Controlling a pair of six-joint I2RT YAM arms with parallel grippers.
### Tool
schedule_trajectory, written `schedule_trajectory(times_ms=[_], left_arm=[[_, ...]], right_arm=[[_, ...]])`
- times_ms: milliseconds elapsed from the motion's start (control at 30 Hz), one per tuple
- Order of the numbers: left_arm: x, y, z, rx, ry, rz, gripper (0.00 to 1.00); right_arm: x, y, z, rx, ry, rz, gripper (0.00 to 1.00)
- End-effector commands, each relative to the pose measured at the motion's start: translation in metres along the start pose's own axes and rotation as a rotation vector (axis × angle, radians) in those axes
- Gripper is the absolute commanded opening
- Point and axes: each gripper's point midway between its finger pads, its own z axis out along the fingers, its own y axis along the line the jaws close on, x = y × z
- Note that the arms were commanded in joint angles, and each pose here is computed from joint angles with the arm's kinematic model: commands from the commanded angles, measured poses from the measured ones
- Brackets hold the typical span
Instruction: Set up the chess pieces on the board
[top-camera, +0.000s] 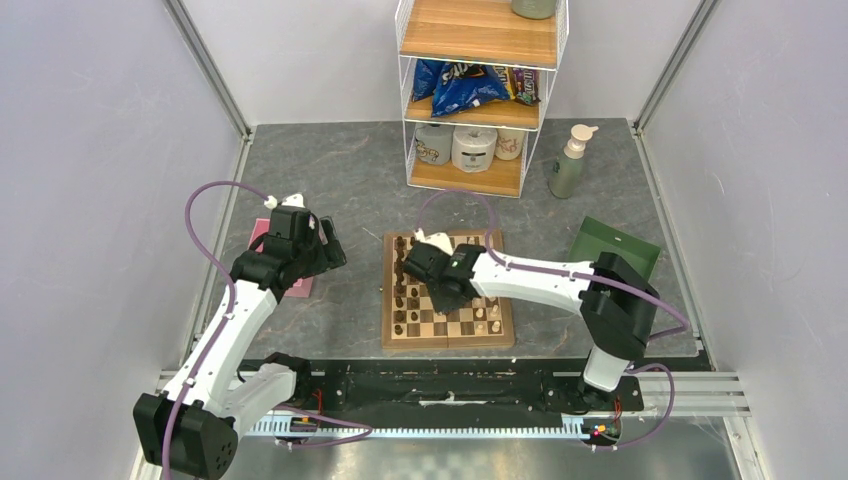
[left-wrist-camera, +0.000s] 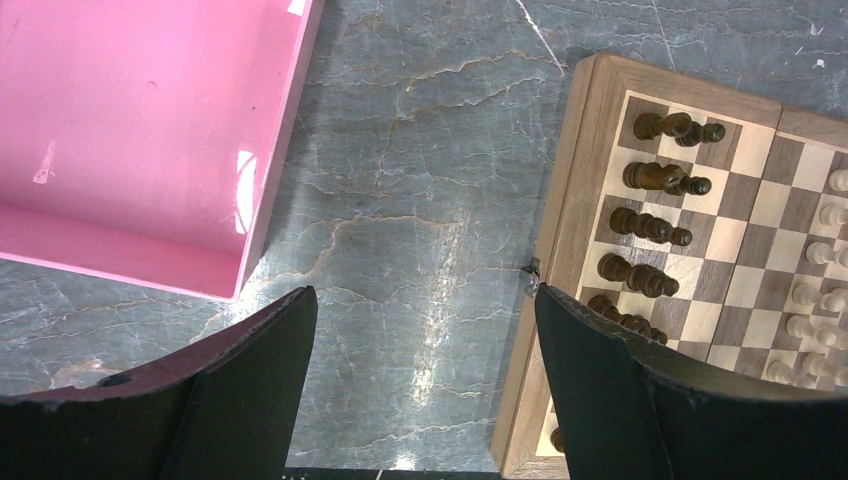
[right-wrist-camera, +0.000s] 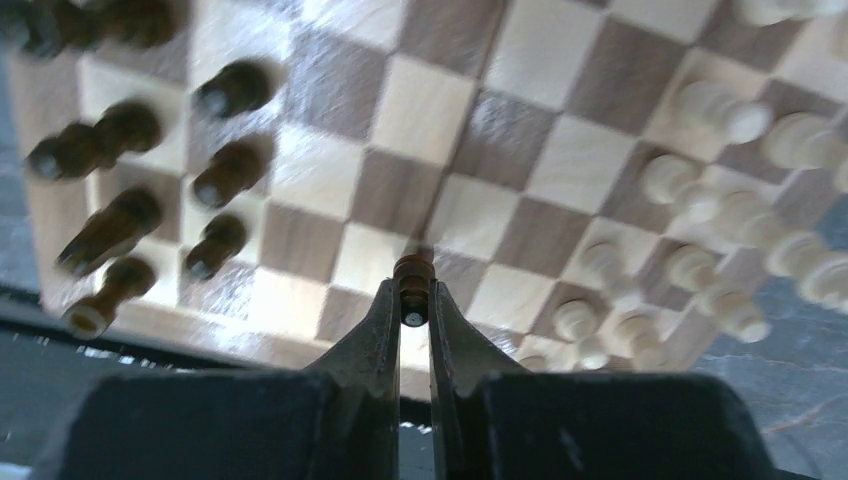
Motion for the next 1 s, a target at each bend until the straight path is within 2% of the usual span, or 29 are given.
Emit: schedule_trajectory(times_ms=[0, 300, 833, 967], left_arm=[[-0.006, -0.004, 0.000, 0.026, -0.022, 0.031, 0.87], [-0.007, -0.004, -0.001, 0.027, -0.028, 0.031, 0.87], [-0.008, -0.002, -0.002, 0.020, -0.035, 0.029, 0.87], [-0.008, -0.002, -0.002, 0.020, -0.034, 0.030, 0.87]], right_arm=[[-0.004, 0.041, -0.027, -0.116, -0.064, -0.005, 0.10], [0.012, 0.091, -0.026, -0.179, -0.053, -0.099, 0.10], [0.012, 0.105, -0.013, -0.182, -0.030, -0.140, 0.12], [0.012, 0.105, -0.013, -0.182, -0.029, -0.142, 0.15]])
